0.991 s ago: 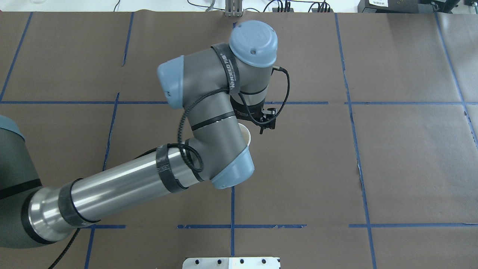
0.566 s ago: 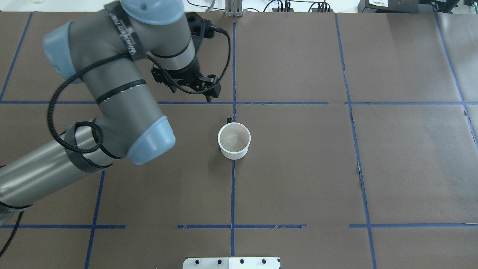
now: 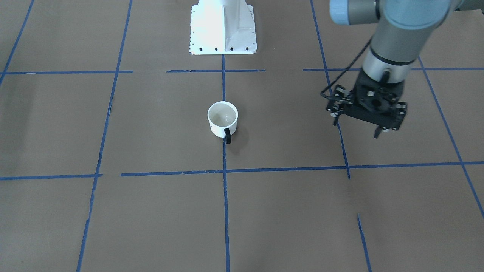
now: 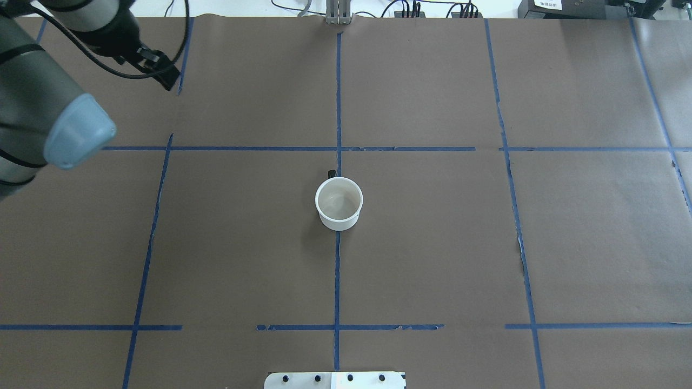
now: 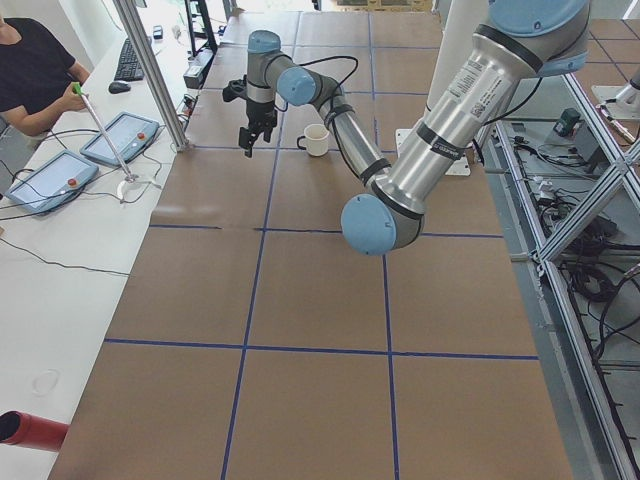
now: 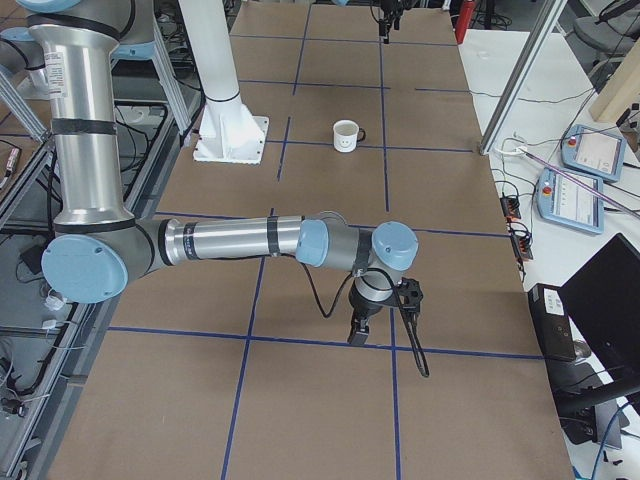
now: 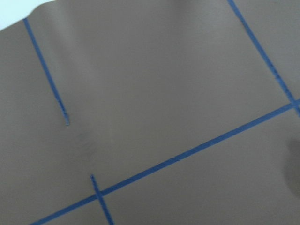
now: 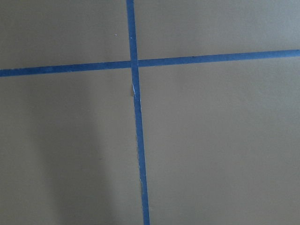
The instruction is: Flip mug
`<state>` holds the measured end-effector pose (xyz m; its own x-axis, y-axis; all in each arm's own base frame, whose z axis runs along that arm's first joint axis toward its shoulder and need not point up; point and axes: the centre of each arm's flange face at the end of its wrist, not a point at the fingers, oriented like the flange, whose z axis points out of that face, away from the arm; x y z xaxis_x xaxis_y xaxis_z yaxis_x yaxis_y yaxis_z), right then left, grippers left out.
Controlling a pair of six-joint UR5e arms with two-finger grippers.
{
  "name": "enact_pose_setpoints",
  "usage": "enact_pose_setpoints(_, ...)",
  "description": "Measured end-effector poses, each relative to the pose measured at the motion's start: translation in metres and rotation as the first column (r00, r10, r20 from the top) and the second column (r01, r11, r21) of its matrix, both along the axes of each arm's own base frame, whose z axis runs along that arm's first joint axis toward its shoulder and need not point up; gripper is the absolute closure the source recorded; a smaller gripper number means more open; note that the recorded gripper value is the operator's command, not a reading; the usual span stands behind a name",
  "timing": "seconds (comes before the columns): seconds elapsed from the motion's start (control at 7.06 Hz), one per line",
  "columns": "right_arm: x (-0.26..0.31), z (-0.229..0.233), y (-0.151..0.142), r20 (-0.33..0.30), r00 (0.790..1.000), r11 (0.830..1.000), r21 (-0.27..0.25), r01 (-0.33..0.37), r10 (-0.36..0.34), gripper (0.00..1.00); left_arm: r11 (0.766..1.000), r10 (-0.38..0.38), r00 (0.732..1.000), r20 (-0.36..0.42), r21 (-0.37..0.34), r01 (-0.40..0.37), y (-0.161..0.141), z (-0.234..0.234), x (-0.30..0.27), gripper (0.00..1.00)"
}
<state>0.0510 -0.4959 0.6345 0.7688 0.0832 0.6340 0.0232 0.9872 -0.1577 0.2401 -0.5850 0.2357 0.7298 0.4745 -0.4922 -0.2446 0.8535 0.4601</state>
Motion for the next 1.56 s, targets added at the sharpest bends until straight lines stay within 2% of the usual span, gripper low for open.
enact_pose_setpoints(0.28, 0.000, 0.000, 0.000, 0.000, 1.000, 1.000, 0.000, 0.000, 0.000, 0.00, 0.999, 0.016, 0.999, 0.031, 0.028, -0.017, -0.028, 0.075, -0.084, 0.00)
enact_pose_setpoints(0.57, 0.000, 0.000, 0.000, 0.000, 1.000, 1.000, 0.000, 0.000, 0.000, 0.00, 1.000, 0.025, 1.000, 0.012, -0.004, -0.025, -0.041, 0.184, -0.166, 0.00)
enact_pose_setpoints(0.71, 0.000, 0.000, 0.000, 0.000, 1.000, 1.000, 0.000, 0.000, 0.000, 0.00, 0.998, -0.008, 1.000, 0.004, -0.061, 0.008, -0.030, 0.240, -0.209, 0.00)
enact_pose_setpoints(0.99, 0.000, 0.000, 0.000, 0.000, 1.000, 1.000, 0.000, 0.000, 0.000, 0.00, 0.982, -0.044, 0.999, -0.001, -0.186, 0.043, 0.026, 0.341, -0.271, 0.00)
enact_pose_setpoints(1.27, 0.000, 0.000, 0.000, 0.000, 1.000, 1.000, 0.000, 0.000, 0.000, 0.00, 0.963, -0.059, 0.998, 0.000, -0.264, 0.057, 0.054, 0.388, -0.291, 0.00)
enact_pose_setpoints(1.56, 0.000, 0.000, 0.000, 0.000, 1.000, 1.000, 0.000, 0.000, 0.000, 0.00, 0.945, -0.067, 0.998, -0.014, -0.321, 0.059, 0.064, 0.414, -0.295, 0.00)
